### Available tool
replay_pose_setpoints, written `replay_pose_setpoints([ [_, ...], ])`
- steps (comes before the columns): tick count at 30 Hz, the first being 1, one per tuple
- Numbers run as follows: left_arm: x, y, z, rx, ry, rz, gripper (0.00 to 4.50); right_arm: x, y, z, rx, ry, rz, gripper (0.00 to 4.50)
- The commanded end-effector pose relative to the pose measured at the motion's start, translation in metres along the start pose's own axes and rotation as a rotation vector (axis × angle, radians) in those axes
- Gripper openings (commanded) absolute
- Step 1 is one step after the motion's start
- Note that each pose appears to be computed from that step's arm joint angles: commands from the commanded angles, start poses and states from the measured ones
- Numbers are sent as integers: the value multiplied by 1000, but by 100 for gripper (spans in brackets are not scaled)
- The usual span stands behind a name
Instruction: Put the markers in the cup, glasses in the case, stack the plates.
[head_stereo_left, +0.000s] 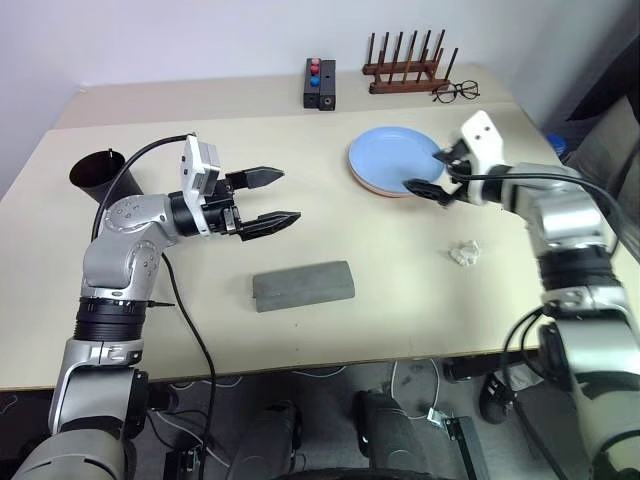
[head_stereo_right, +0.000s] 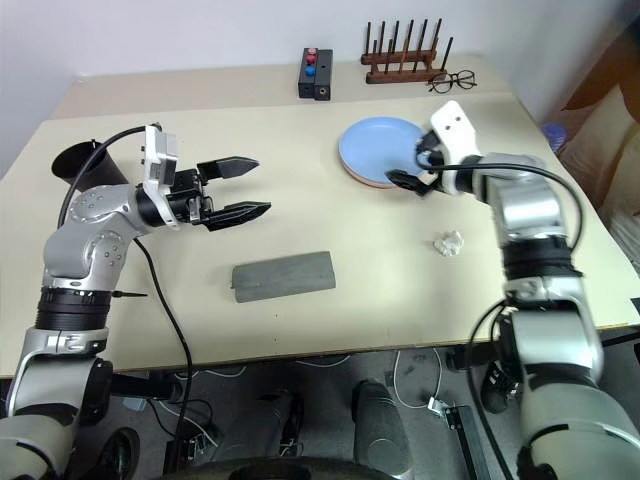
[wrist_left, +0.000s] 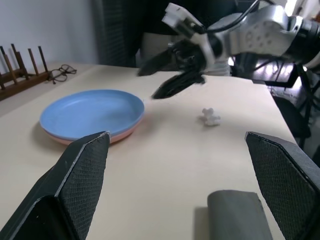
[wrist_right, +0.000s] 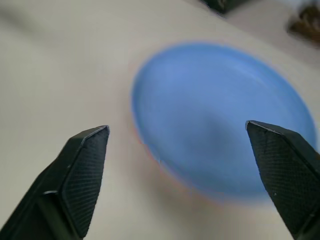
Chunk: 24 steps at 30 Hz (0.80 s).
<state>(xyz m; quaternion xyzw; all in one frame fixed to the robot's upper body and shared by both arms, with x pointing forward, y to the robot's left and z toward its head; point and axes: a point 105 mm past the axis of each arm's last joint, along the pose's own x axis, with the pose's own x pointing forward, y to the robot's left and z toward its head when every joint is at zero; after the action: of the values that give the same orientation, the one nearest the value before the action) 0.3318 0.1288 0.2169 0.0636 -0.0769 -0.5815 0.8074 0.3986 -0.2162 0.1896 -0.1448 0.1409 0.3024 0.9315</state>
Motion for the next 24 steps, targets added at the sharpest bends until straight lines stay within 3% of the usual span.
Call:
replay_pose_setpoints([
  [1, -2, -8, 12, 46, -30, -54, 450, -28, 14, -14, 66, 70, 43, 447],
  [5, -2, -11, 11, 32, -24, -90, 450, -45, 15, -34, 75, 153, -4, 447],
  [9, -2, -16, 2, 26, 26, -144, 450, -49, 18, -72, 107, 264, -51, 447],
  [15, -2, -15, 3, 32, 29, -145, 450, -53, 17, -92, 53, 338, -87, 447],
  [18, -1, -13, 6, 48, 24, -136, 450, -51, 15, -88, 51, 307, -89, 361],
  [21, -3, -10, 8, 54, 25, -119, 450, -46, 14, -75, 32, 268, -76, 209],
  [24, -3, -8, 8, 57, 19, -102, 450, -48, 6, -83, 1, 310, -96, 53],
])
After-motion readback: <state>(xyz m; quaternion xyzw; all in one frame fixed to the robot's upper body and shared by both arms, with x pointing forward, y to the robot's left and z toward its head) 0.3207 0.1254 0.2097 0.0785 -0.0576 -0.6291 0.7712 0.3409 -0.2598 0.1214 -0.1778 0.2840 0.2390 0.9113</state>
